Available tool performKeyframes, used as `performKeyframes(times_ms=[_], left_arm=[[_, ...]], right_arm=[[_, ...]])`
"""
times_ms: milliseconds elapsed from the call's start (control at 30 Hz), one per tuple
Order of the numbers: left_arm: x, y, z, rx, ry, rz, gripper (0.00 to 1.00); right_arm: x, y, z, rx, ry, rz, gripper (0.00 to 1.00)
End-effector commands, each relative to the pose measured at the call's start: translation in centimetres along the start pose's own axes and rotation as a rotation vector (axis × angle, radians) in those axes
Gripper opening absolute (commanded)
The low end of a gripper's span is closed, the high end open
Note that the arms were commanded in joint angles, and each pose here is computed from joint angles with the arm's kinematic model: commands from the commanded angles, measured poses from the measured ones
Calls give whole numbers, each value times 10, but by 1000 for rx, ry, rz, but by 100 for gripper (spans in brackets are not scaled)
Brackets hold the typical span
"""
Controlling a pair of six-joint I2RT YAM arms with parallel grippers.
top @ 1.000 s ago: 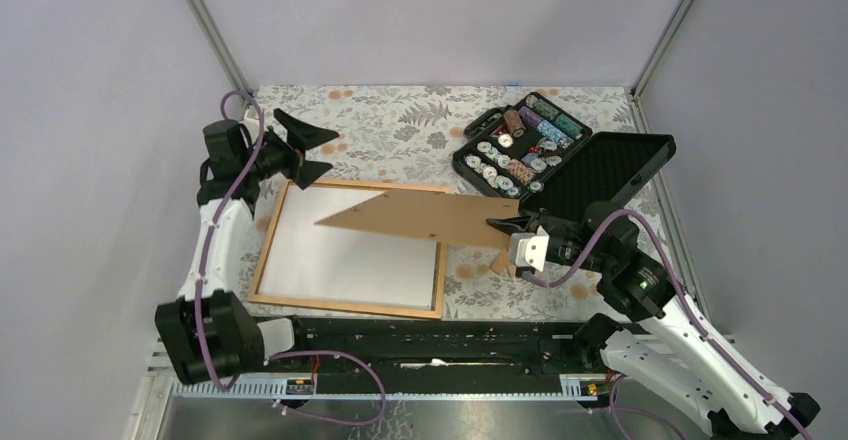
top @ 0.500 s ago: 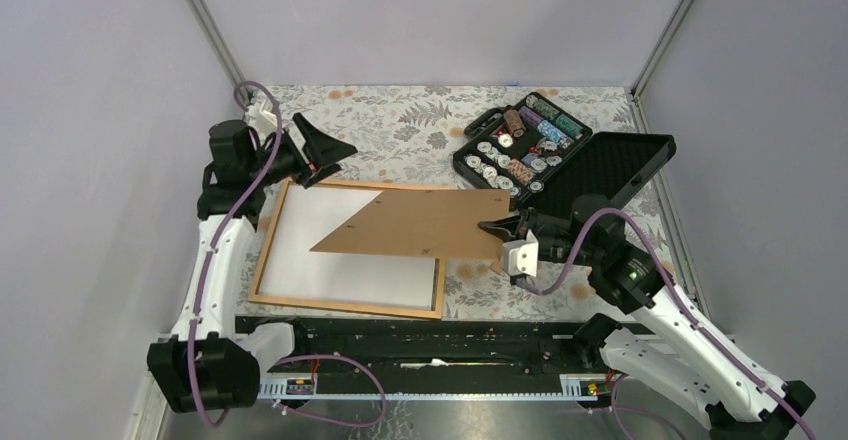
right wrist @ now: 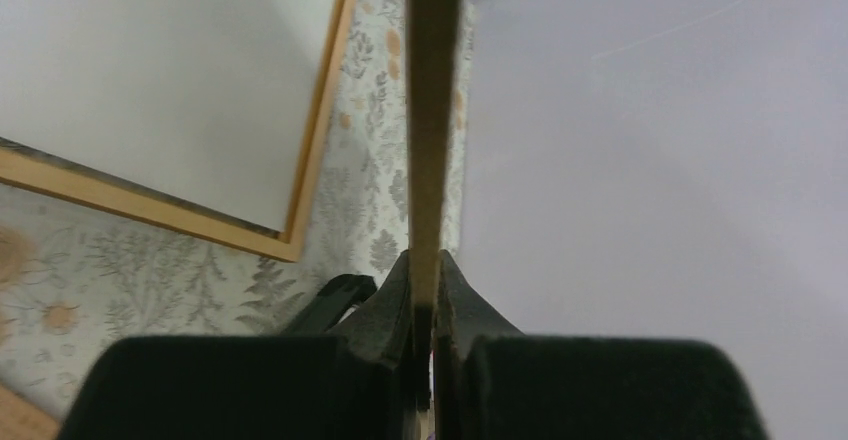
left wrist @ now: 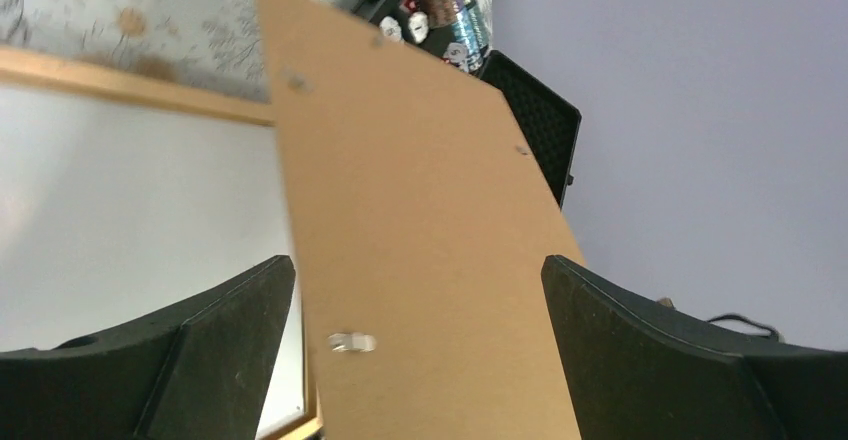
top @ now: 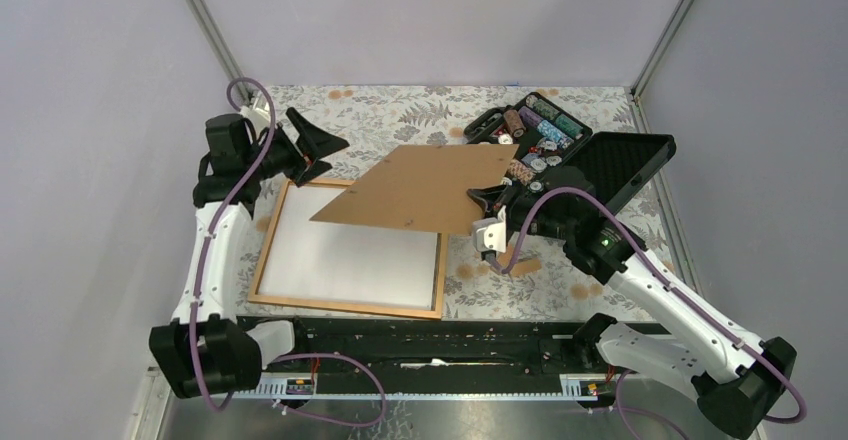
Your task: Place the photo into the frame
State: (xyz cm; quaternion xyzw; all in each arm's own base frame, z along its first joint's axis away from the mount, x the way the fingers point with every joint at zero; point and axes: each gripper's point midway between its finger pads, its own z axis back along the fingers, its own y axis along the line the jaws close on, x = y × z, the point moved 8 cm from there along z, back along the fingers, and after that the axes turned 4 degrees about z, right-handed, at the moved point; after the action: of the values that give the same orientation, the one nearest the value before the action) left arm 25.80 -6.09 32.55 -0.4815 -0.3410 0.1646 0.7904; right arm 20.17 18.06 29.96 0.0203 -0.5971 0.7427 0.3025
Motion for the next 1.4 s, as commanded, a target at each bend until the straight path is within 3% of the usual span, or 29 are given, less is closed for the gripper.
performKeyframes(times_ms=[0, 367, 567, 700, 933, 1033, 1067, 1167, 1200, 1233, 1267, 1300, 1367], left_arm=[[-4, 17, -3, -4, 50, 158, 99], [-15, 33, -20, -139, 165, 364, 98], [-22, 30, -22, -219, 209, 448, 87], [-22, 22, -18, -280, 185, 449, 77], [-22, 13, -12, -348, 192, 443, 42], [-20, 10, -11, -395, 175, 421, 22], [-18, 8, -10, -413, 174, 408, 16], [-10, 1, -8, -464, 150, 366, 1], [-7, -1, -8, -474, 142, 352, 0], [-4, -3, -7, -484, 129, 336, 0], [-1, -5, -7, -497, 114, 312, 0], [2, -8, -7, -505, 96, 286, 0], [10, -12, -8, -508, 61, 237, 0]], right_arm=[[21, -69, 14, -252, -14, 226, 0], [25, -77, 13, -305, -49, 264, 0], [25, -73, 12, -311, -68, 272, 0], [22, -69, 10, -319, -65, 273, 0], [19, -61, 8, -327, -65, 252, 0], [16, -57, 7, -323, -54, 248, 0], [15, -56, 7, -324, -48, 243, 3], [11, -49, 5, -338, -48, 219, 38], [11, -46, 6, -346, -53, 212, 49], [11, -44, 7, -360, -55, 201, 63], [10, -41, 7, -366, -56, 186, 88], [10, -39, 8, -373, -55, 167, 98], [9, -34, 9, -362, -54, 129, 100]])
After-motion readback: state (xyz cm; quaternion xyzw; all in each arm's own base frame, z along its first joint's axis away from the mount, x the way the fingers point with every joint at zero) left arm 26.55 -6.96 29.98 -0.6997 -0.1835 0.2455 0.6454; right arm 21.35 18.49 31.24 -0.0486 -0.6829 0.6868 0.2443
